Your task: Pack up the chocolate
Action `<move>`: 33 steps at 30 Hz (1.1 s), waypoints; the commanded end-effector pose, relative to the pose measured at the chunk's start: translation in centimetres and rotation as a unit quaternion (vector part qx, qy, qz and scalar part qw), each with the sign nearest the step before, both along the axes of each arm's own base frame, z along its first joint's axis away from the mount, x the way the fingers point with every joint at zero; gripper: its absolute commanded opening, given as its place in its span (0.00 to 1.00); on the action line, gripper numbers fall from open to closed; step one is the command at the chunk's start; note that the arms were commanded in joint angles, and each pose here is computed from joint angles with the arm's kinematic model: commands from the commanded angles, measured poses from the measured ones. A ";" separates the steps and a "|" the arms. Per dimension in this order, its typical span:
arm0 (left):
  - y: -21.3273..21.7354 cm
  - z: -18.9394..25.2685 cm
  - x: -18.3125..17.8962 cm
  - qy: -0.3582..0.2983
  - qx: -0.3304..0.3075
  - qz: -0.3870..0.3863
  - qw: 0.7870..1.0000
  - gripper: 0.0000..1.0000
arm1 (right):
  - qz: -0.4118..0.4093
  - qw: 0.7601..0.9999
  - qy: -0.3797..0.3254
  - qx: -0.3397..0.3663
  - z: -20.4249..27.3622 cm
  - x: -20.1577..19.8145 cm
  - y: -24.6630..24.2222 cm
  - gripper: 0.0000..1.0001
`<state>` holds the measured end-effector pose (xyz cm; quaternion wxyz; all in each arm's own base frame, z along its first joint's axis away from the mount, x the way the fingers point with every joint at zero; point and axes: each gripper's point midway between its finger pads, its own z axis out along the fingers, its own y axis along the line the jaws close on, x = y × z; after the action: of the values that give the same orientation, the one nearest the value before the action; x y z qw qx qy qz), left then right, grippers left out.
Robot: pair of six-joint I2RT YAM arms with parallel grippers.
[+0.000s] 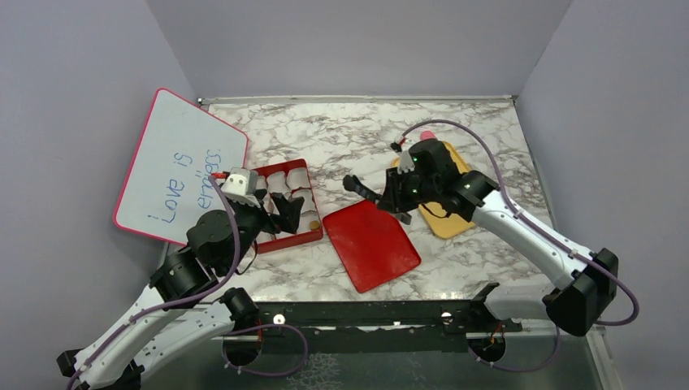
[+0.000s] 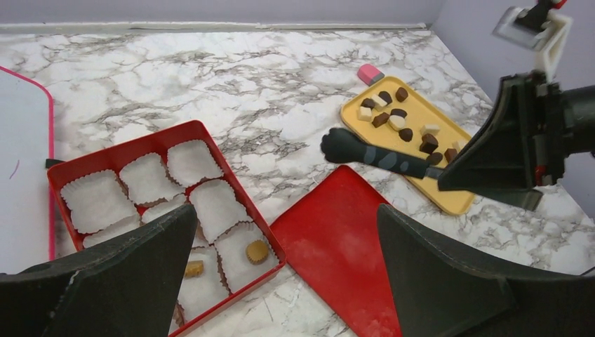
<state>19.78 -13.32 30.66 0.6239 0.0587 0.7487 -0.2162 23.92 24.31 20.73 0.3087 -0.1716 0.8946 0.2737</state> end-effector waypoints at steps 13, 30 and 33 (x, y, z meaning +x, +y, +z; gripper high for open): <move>1.1 5.0 0.1 -0.047 -0.037 0.019 0.998 0.99 | 0.141 0.988 -0.023 0.058 0.7 -3.3 13.8 0.23; 3.6 6.2 -1.5 -0.079 -0.084 0.035 0.993 0.99 | 0.215 0.976 0.022 0.017 -5.1 -5.5 21.7 0.24; 4.0 5.9 -1.7 -0.082 -0.087 0.038 0.992 0.99 | 0.224 0.974 0.026 0.003 -6.1 -5.6 22.4 0.24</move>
<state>18.28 -10.12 36.44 0.6842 0.0054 0.6847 -0.2512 18.63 45.20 14.38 0.2192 -0.3366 0.8507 0.3390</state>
